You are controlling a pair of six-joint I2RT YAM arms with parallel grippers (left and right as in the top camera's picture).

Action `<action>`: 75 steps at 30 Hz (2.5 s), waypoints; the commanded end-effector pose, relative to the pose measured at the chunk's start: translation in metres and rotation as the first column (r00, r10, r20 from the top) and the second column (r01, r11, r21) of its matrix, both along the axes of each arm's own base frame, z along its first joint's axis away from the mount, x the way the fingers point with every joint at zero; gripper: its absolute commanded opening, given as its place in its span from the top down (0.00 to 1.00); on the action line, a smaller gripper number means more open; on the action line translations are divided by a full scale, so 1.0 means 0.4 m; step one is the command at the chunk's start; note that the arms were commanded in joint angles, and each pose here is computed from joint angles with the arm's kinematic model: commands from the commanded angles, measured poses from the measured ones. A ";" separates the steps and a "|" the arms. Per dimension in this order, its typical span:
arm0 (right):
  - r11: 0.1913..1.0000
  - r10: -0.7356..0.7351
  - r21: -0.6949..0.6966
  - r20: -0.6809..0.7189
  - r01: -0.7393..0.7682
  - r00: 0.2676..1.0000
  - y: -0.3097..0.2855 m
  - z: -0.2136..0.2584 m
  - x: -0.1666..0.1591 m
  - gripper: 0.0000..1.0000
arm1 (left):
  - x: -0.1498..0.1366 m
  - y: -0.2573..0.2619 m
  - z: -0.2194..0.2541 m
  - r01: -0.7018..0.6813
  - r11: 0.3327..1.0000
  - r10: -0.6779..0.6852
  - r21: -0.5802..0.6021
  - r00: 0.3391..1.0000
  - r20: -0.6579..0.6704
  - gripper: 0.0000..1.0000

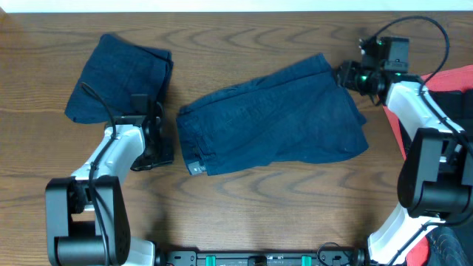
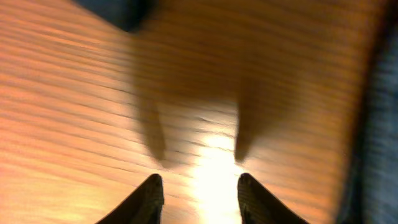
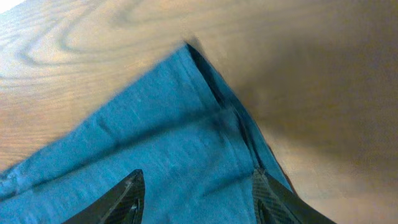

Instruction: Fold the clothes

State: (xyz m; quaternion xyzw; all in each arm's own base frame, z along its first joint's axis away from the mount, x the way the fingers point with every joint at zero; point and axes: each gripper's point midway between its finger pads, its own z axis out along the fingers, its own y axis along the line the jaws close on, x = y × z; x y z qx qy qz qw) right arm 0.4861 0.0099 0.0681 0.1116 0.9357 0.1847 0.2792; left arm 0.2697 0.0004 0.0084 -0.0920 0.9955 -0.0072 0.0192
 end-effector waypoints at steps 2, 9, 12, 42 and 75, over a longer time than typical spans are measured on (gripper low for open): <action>0.996 -0.042 0.073 -0.068 0.047 0.997 -0.062 0.044 -0.066 0.47 | 0.073 -0.108 0.119 0.100 0.966 -0.056 -0.238 0.981 0.185 0.54; 0.994 -0.021 0.093 -0.404 0.064 0.914 -0.058 -0.023 -0.268 0.58 | 0.097 -0.206 0.144 0.193 0.902 -0.094 -0.387 0.961 0.260 0.55; 0.996 -0.028 0.064 -0.458 0.064 0.889 -0.065 -0.033 -0.303 0.60 | 0.100 -0.250 0.120 0.231 0.875 -0.127 -0.426 0.957 0.259 0.55; 0.998 0.040 0.052 -0.338 -0.024 0.940 -0.032 -0.165 -0.305 0.44 | 0.129 -0.261 0.127 0.241 0.886 -0.129 -0.397 0.949 0.288 0.94; 0.995 -0.053 0.058 -0.333 0.076 0.941 -0.048 -0.067 -0.365 0.73 | 0.079 -0.174 0.155 0.073 0.846 0.026 -0.527 0.984 0.178 0.63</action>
